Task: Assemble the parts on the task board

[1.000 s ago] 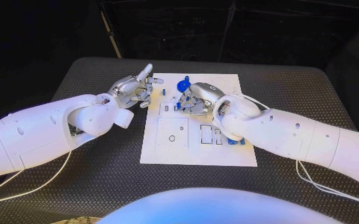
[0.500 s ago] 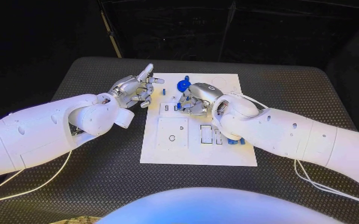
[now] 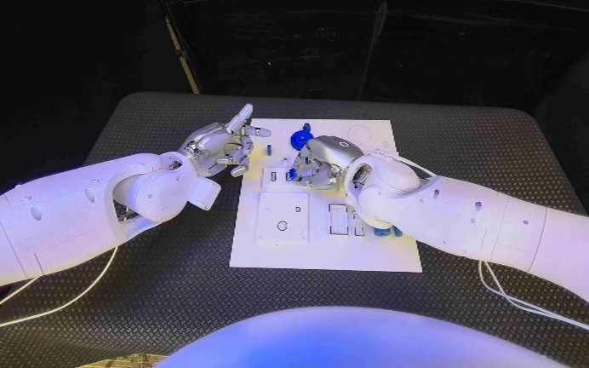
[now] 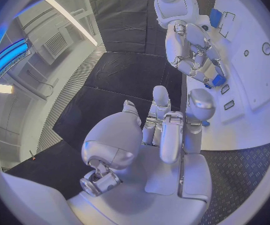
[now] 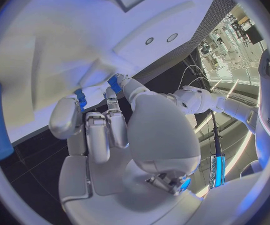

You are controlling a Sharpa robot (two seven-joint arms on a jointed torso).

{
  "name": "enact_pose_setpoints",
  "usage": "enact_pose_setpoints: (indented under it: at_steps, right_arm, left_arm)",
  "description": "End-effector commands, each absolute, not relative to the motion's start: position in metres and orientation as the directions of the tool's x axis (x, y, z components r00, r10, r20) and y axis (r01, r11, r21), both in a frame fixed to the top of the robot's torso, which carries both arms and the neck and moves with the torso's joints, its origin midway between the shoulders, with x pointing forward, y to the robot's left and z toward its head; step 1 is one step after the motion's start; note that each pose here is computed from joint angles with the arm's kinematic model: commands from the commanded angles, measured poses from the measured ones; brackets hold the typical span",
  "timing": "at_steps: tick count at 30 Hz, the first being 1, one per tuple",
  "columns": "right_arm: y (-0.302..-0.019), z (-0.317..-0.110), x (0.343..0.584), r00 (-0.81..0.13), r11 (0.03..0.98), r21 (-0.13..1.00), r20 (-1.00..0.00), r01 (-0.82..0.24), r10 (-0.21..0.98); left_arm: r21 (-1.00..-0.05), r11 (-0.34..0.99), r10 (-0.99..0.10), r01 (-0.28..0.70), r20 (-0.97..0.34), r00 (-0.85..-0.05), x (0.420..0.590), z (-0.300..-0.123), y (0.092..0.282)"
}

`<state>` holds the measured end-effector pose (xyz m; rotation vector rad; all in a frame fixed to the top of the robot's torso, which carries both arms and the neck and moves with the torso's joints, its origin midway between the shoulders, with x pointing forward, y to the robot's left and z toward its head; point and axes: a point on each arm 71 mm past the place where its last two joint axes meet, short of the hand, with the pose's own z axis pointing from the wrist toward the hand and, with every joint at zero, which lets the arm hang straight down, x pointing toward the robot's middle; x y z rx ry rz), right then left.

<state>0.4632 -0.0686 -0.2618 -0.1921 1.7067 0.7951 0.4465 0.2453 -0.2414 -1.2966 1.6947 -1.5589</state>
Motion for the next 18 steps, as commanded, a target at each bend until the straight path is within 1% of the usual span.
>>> enact_pose_setpoints:
  at_steps: [1, 18]
  right_arm:
    - [-0.0674, -0.2619, 0.4633, -0.3, 0.761, 0.384, -0.919, -0.523, 0.258]
    - [-0.0728, -0.2636, 0.4632, -0.295, 0.788, 0.352, -0.929, -0.505, 0.225]
  left_arm:
    - [-0.951, -0.104, -0.863, -0.291, 0.231, -0.45, 0.4466, -0.2389, 0.2431]
    - [-0.953, -0.094, -0.857, -0.288, 0.225, -0.464, 0.4464, -0.239, 0.242]
